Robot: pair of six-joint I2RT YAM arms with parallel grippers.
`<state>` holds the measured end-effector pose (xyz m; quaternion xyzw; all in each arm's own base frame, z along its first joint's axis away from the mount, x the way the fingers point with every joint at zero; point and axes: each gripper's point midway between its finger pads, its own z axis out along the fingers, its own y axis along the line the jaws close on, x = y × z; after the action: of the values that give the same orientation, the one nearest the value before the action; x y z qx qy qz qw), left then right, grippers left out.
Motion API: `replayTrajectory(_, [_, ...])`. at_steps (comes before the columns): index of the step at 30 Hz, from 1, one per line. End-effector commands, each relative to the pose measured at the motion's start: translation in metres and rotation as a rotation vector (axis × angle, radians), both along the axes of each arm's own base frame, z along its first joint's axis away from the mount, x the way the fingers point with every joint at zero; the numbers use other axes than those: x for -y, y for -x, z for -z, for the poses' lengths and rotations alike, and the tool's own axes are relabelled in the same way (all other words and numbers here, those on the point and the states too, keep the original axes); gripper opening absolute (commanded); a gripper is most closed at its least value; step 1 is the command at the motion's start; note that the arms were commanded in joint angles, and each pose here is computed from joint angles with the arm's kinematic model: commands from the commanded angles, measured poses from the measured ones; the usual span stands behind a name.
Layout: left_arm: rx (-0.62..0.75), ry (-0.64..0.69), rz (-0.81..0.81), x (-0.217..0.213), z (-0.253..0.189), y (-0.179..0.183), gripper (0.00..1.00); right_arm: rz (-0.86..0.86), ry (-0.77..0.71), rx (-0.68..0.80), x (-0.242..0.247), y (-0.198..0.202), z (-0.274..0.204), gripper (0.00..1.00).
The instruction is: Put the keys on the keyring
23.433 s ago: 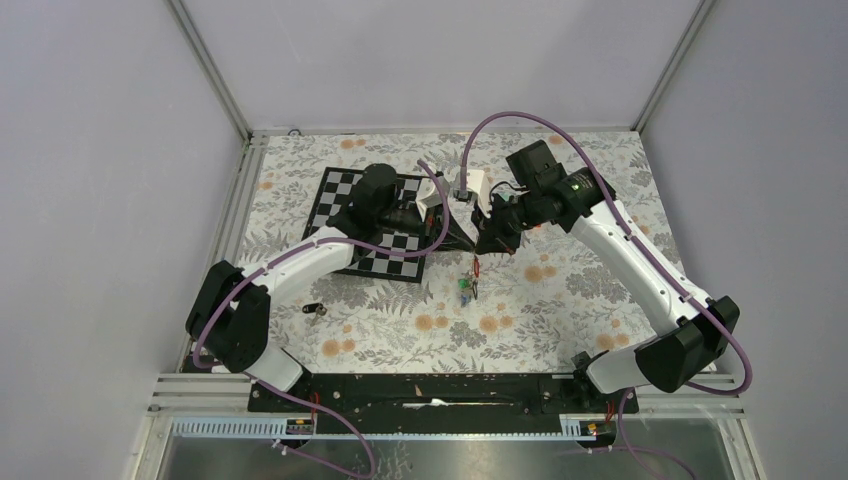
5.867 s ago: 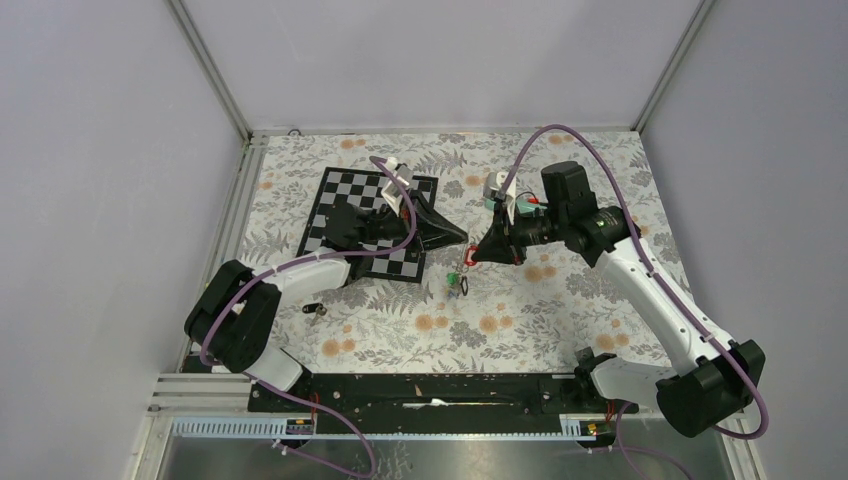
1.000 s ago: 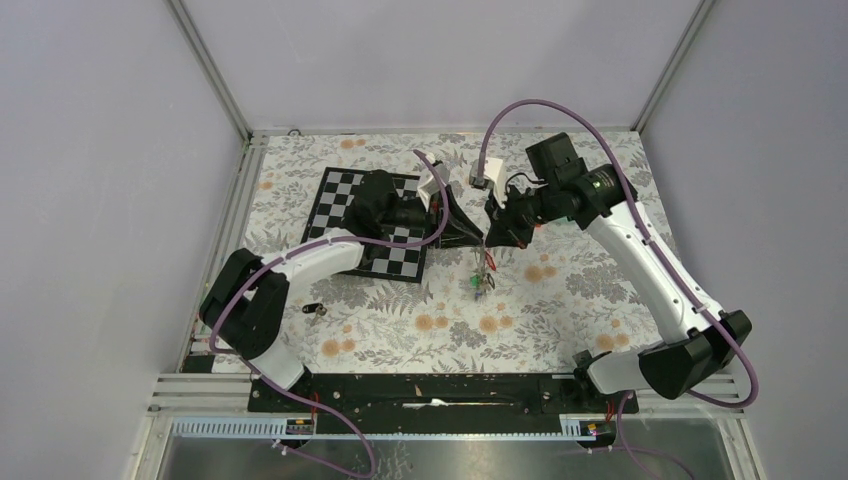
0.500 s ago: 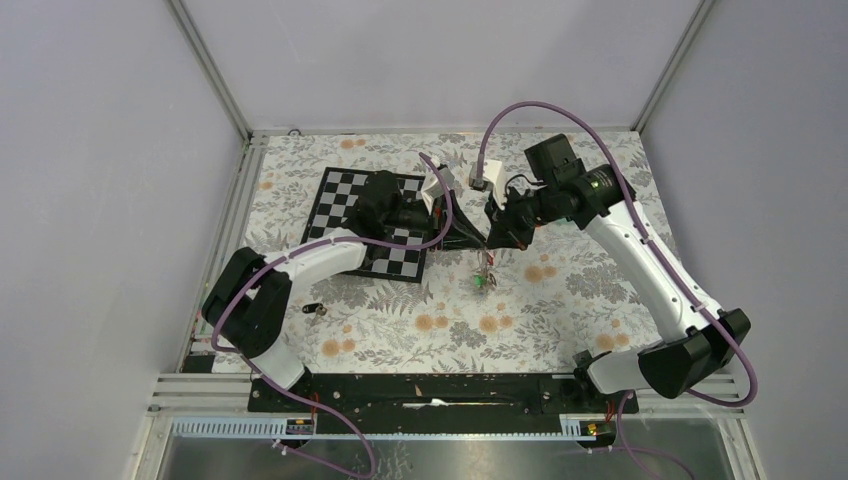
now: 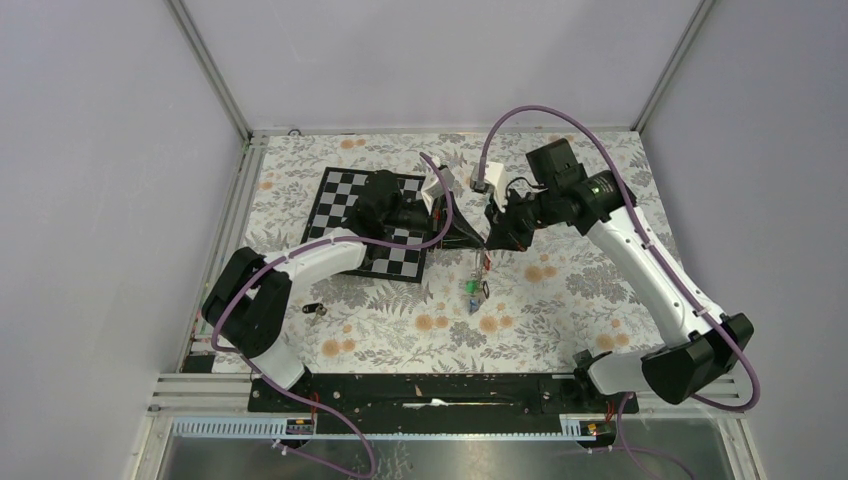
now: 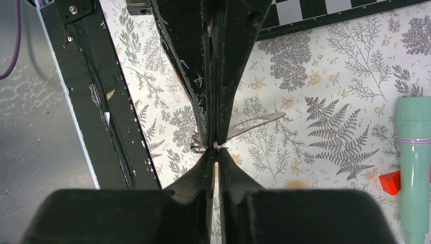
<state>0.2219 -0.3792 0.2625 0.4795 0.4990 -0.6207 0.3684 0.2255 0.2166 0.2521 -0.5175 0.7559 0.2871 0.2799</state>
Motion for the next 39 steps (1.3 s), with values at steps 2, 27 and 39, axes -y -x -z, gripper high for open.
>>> replayTrajectory(2, [0.073,0.078,0.007,-0.008,-0.026,0.003,0.0,0.001,-0.083,0.092,-0.005,0.004,-0.017,0.25])
replayTrajectory(27, [0.001,0.202,-0.048,-0.03,-0.057,0.015,0.0,-0.08,-0.339,0.172,-0.028,0.012,0.0,0.7])
replayTrajectory(39, [0.001,0.205,-0.039,-0.029,-0.057,0.018,0.0,-0.075,-0.323,0.178,-0.028,0.006,0.011,0.67])
